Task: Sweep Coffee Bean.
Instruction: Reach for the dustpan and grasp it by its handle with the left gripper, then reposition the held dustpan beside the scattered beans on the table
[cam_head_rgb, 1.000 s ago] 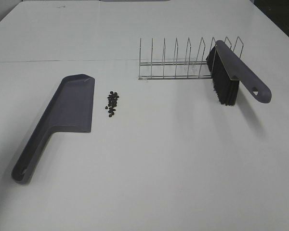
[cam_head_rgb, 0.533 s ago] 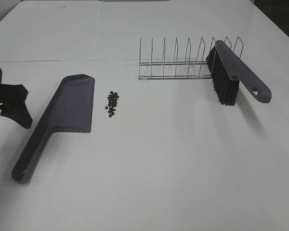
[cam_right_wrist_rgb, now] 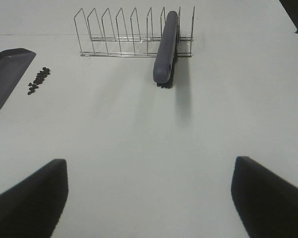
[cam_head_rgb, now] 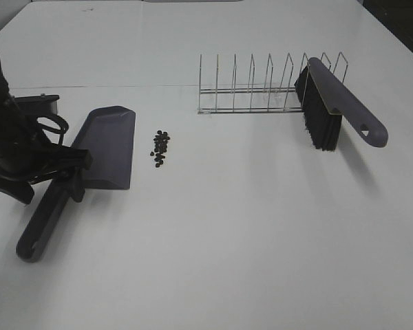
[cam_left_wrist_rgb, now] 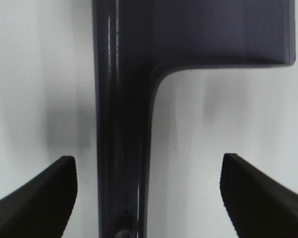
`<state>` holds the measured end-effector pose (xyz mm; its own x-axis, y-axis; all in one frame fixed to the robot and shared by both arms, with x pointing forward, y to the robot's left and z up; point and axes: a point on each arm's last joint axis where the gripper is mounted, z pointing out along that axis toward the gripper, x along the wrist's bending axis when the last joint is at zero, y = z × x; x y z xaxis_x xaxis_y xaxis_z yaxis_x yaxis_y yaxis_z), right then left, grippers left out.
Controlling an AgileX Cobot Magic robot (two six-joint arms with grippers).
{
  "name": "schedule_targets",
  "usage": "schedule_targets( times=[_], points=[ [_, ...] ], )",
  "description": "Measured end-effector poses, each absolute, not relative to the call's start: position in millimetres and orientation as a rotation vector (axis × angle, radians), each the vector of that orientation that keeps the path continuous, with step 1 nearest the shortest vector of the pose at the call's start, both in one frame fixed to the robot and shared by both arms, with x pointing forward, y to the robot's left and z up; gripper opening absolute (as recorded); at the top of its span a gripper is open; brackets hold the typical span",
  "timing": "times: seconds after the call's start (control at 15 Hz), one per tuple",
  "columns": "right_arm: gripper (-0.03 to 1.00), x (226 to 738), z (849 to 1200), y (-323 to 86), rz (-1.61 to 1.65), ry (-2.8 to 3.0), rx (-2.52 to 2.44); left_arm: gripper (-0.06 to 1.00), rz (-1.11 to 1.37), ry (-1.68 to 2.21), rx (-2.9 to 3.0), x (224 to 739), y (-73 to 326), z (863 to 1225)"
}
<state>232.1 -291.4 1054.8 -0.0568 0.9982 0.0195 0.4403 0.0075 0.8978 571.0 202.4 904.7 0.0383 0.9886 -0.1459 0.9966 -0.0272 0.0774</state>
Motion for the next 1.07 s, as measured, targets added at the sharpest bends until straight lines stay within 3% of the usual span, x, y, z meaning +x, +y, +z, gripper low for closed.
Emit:
schedule_targets(
  times=[0.4,0.53,0.67,0.73,1.07],
  points=[
    [0.76,232,1055,-291,1.007,1.583,1.514,0.72,-0.154,2.134,2.205,587,197,872],
    [0.76,232,1055,-291,1.007,1.583,1.514,0.60,-0.149,2.130,2.245,588,199,869],
    [0.76,232,1055,-291,1.007,1.583,1.514,0.36,-0.141,2.153,2.243,587,200,869],
    [0.76,232,1055,-291,1.007,1.583,1.514,0.31,-0.142,2.167,2.231,587,200,869],
    [0.76,232,1055,-291,1.007,1.583,1.514,0.32,-0.164,2.222,2.206,586,200,869]
  ],
)
